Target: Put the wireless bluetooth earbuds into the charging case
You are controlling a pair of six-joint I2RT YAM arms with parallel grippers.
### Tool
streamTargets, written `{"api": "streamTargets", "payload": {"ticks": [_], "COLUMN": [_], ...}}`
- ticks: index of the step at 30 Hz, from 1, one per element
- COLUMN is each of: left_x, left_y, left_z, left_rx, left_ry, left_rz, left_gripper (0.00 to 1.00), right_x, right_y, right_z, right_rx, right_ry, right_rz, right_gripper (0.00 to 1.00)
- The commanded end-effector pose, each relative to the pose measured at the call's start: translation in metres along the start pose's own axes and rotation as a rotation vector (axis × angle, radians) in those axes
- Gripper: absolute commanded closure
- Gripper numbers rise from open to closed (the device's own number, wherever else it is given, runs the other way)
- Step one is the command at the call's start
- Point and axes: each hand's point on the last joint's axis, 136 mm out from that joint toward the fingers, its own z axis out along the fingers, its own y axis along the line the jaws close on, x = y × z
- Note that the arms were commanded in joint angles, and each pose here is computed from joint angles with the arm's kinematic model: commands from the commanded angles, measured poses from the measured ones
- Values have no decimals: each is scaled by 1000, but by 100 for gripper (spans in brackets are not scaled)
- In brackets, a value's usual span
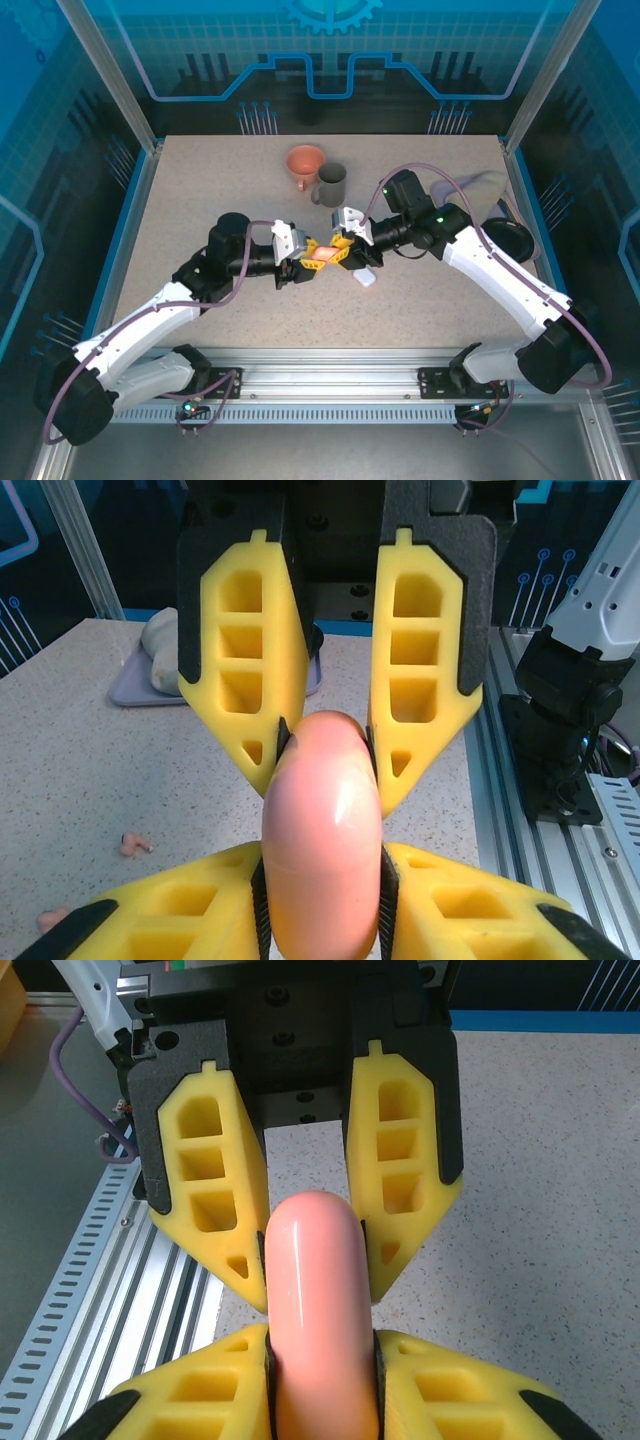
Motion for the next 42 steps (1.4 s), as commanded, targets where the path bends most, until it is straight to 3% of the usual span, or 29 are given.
{"api": "streamTargets", "payload": {"ticks": [1, 6, 16, 25, 29, 42], "left_x": [-22, -22, -20, -16, -14, -15], "left_y": [-4, -4, -4, -1, -1, -2], "left_z": [-2, -1, -2, -3, -3, -2], "left_rx": [28, 29, 26, -1, -4, 7], "left_ry": [-51, -49, -40, -26, -20, -18], "left_rz": [31, 28, 20, 24, 26, 26], "left_gripper": [66, 68, 95, 100, 100, 100], "right_x": [-5, -4, -7, -15, -13, -13], "right_y": [4, 3, -1, -4, -2, -11], "right_z": [3, 4, 2, -24, -27, -9], "right_rx": [-23, -24, 7, 185, 238, 283], "right_ry": [0, 5, 2, -67, -70, -3], "right_rz": [-2, 1, 8, -48, -58, -134], "right_gripper": [73, 73, 68, 27, 18, 21]}}
